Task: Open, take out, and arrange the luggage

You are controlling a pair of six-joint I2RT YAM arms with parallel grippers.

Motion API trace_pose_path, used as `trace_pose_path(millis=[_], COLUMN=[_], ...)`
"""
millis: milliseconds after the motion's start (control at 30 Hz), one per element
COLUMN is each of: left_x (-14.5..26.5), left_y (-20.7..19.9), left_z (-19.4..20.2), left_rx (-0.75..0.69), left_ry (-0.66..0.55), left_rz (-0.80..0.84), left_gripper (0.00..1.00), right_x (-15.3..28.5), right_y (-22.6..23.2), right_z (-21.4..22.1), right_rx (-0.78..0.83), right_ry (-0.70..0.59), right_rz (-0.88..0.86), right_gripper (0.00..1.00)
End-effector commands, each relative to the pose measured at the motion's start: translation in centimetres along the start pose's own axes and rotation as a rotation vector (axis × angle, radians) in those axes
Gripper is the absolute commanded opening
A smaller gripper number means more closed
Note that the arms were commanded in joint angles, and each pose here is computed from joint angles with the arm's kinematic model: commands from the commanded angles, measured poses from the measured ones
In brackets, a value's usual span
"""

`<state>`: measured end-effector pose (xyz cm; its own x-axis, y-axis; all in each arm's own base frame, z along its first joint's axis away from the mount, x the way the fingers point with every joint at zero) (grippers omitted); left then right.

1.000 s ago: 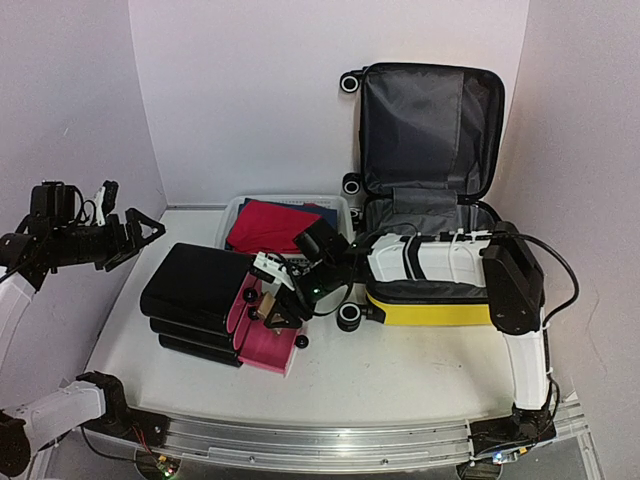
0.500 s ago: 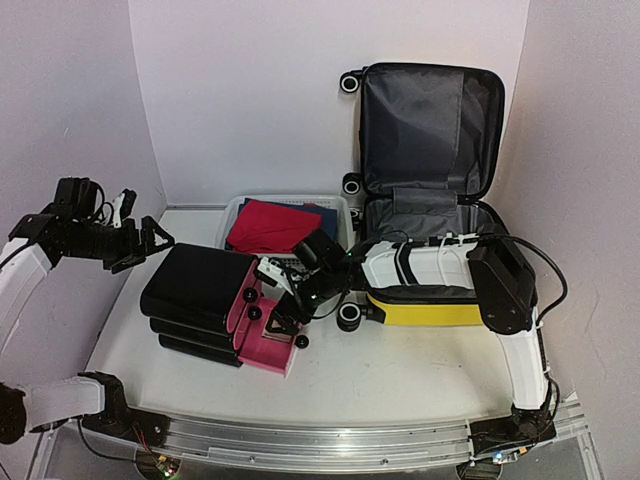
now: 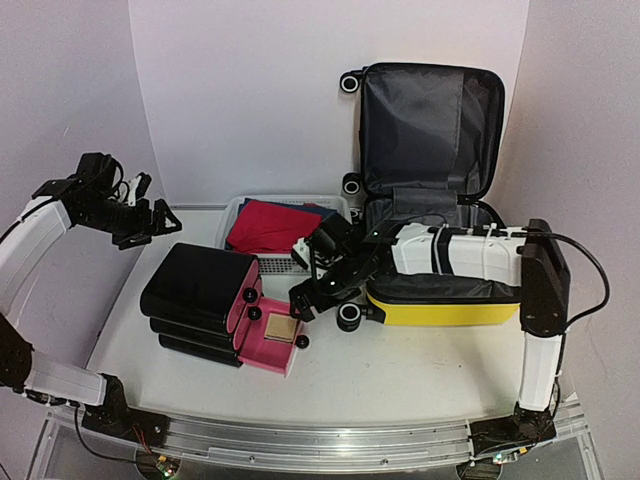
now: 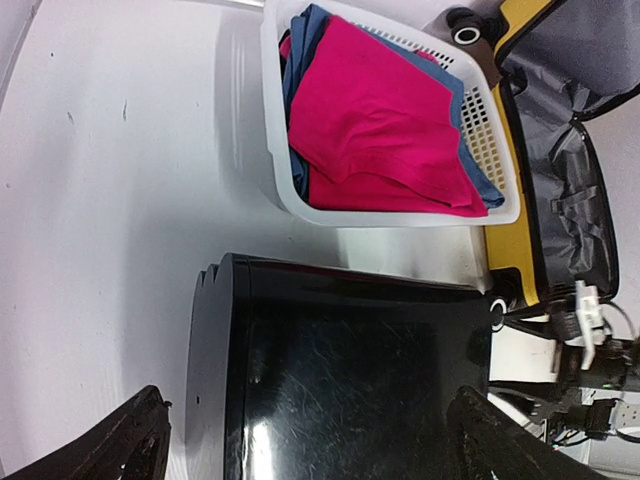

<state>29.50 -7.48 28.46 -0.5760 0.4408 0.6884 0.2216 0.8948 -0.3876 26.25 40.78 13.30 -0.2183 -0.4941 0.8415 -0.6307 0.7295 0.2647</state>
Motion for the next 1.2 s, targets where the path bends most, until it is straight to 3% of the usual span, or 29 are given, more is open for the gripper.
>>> trace_pose_path(millis=[0,233,500,1167], left_x=[-1.0,-3.0,-5.3,-5.9], left_y=[0.1,0.1,0.9,0.5], left_z=[-1.0,0.4,2.6,3.5], left_rx=[-0.042,-0.049,-0.042,-0.033], left_ry=[0.009,0.018,0.089,0.113], left_rz=[0.014,0.097,0.123,0.187], left_gripper=[0.94,0.92,0.91,0.85], right_x=[2.2,0.4,-2.7,-9.1], right_y=[-2.3,-1.6,-0.6,7.0], right_z=[3.7,6.1,5.4,-3.3], right_rx=[-0.190,-0.227,-0.405,-0.376], right_ry=[0.099,0.157,0.032,-0.313], right_rz=[0.167,0.232,0.316,-0.005], right_gripper=[0.98,0.98,0.98,0.98])
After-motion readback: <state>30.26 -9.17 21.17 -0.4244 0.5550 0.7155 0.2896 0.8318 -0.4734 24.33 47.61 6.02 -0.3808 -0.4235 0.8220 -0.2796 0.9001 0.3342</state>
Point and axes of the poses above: each gripper's point midway between its finger pads, its own x axis back along the fingers, its own y axis along the line the jaws close on, z = x × y, the point moved 4 cm from there along x, back along the fingers, and after that the axes turned 5 degrees about -x, right-handed, at the moved point
